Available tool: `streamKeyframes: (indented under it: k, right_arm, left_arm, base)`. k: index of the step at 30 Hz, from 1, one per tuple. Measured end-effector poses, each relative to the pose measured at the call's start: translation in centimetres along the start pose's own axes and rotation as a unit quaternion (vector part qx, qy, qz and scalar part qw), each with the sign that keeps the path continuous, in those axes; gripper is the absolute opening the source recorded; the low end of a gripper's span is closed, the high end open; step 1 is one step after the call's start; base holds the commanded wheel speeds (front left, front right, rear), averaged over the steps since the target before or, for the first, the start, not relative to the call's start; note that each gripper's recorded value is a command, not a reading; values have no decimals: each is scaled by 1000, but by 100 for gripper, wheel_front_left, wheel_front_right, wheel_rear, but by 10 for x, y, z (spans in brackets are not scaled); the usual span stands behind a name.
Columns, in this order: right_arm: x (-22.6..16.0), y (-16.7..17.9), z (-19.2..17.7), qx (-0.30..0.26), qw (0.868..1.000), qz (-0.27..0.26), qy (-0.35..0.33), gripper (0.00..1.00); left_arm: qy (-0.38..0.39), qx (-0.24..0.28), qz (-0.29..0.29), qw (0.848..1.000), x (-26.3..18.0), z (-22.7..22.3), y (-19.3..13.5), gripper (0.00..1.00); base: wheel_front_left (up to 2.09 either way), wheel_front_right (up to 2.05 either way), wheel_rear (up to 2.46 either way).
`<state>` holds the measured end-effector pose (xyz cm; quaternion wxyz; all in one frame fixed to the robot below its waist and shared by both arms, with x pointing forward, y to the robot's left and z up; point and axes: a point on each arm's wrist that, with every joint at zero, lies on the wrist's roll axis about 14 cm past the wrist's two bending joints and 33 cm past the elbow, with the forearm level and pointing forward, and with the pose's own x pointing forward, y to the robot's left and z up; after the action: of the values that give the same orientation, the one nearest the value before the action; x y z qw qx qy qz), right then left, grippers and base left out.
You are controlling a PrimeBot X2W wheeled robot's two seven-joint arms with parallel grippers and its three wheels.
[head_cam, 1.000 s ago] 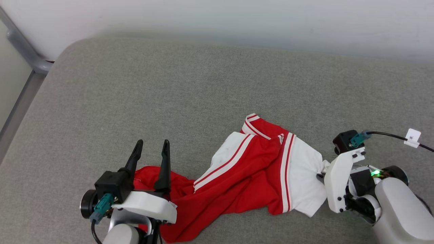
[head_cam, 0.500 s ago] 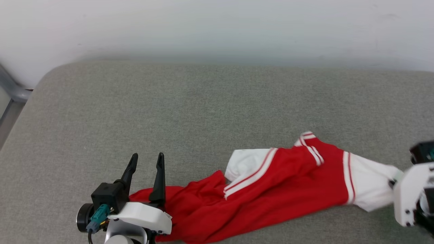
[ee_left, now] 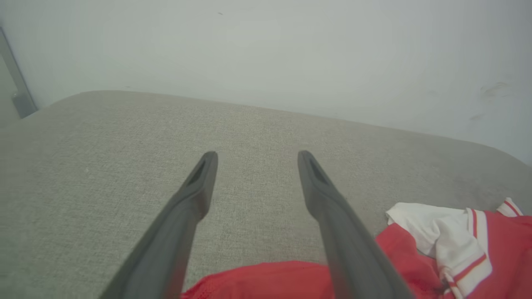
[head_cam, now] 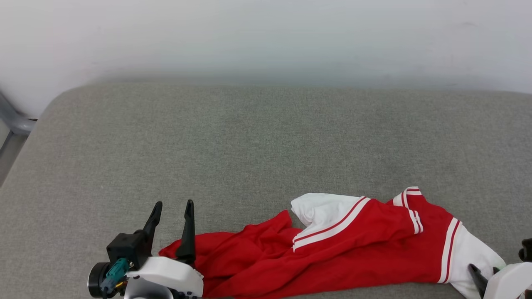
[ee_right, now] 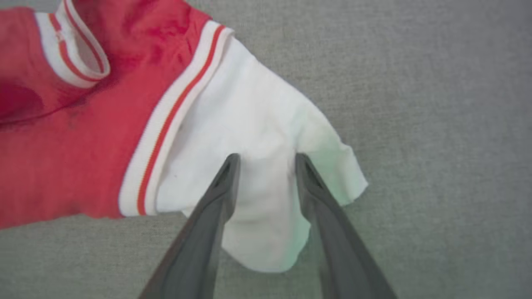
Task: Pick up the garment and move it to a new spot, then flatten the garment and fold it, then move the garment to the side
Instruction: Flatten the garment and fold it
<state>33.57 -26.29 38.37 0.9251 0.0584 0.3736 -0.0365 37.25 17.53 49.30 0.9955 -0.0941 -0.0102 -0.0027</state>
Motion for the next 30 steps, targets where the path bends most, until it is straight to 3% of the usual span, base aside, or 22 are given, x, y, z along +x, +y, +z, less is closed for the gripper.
streamKeyframes:
  k: [6, 12, 18, 23, 27, 28, 30]
  right_arm:
    - [-13, 1, 27, 7, 993, -9, -118, 100]
    - [-36, 21, 58, -5, 972, 6, -236, 100]
    - [-58, 49, 76, -17, 952, 36, -303, 100]
    - [-73, 76, 85, -21, 940, 68, -334, 100]
    - [-75, 88, 85, -20, 939, 83, -334, 100]
    - [-73, 91, 89, -18, 938, 86, -334, 100]
    - [-69, 90, 91, -16, 939, 84, -332, 100]
  left_arm:
    - [4, 0, 7, 1000, -8, 0, 5, 100]
    - [9, 2, 9, 1000, -15, 2, 9, 100]
    - [30, 3, -6, 1000, -11, 0, 2, 100]
    - [48, 5, -56, 997, 6, 5, -27, 100]
    - [91, 13, -109, 990, 27, -1, -56, 100]
    - [132, 18, -147, 980, 45, -8, -81, 100]
    - [169, 22, -169, 971, 56, -18, -97, 100]
  base:
    - [0, 0, 0]
    - [0, 0, 0]
    - [0, 0, 0]
    - [0, 0, 0]
    - [0, 0, 0]
    - [0, 0, 0]
    - [0, 0, 0]
